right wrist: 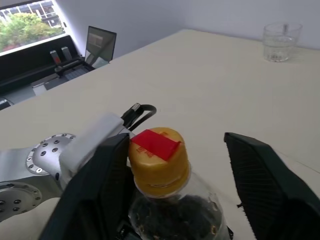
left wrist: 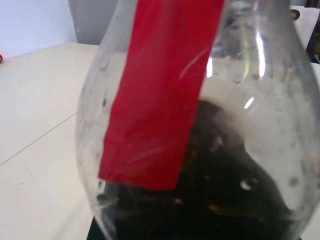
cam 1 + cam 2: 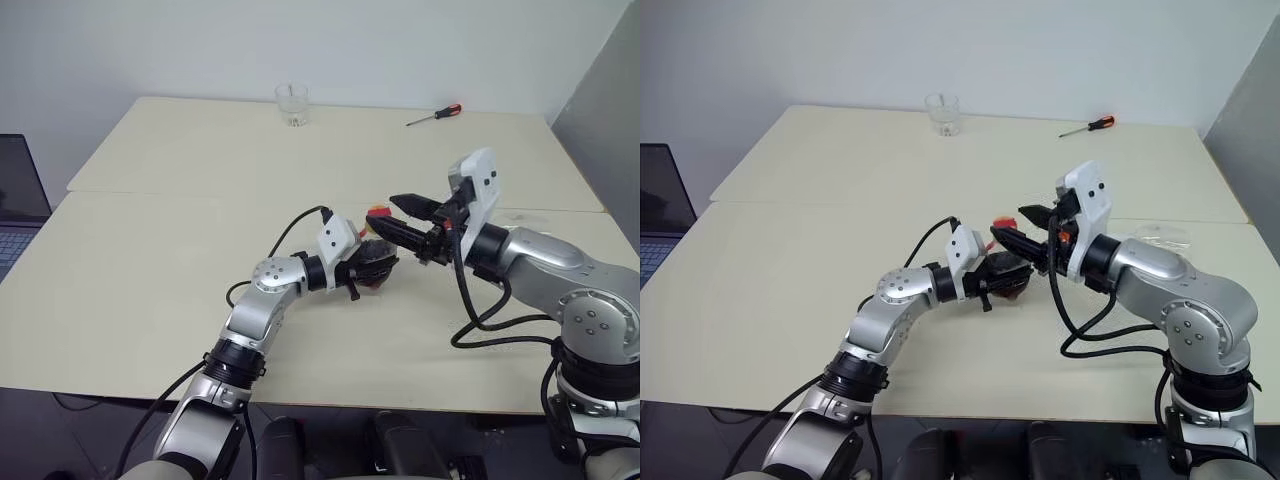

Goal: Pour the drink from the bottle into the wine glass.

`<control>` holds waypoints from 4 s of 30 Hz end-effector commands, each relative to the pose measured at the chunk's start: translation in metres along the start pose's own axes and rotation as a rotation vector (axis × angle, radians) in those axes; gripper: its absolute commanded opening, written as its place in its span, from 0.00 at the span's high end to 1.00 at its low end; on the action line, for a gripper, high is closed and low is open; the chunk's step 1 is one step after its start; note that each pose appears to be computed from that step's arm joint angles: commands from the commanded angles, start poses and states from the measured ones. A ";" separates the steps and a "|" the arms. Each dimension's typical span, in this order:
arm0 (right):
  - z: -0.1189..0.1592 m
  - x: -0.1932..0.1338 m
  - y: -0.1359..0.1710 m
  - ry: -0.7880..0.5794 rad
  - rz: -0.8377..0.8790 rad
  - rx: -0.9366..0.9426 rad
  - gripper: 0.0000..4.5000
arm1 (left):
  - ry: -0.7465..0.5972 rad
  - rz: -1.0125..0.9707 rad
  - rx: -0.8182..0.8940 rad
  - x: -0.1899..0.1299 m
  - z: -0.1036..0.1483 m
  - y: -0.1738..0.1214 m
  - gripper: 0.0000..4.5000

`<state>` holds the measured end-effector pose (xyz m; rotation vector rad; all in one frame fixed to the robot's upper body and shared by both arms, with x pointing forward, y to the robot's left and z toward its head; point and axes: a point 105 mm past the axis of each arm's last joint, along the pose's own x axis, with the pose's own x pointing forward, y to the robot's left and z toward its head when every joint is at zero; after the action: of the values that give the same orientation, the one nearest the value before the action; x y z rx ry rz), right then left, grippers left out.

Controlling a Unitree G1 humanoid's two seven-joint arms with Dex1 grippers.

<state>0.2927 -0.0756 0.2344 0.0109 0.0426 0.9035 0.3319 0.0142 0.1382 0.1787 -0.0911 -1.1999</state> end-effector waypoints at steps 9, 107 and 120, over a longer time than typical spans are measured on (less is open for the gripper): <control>0.011 -0.004 0.009 -0.034 0.061 -0.048 0.73 | -0.062 0.006 0.059 -0.001 0.020 -0.001 0.74; -0.018 -0.106 -0.106 0.017 -0.598 -0.078 0.00 | -0.066 0.583 0.067 -0.065 0.026 0.097 0.75; -0.035 -0.030 -0.014 0.166 -0.005 -0.121 0.00 | -0.026 1.192 -0.003 -0.175 -0.002 0.149 0.75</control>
<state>0.2875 -0.1161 0.1926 -0.1703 0.1697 0.8547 0.4089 0.2179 0.1514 0.0642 -0.1175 -0.0678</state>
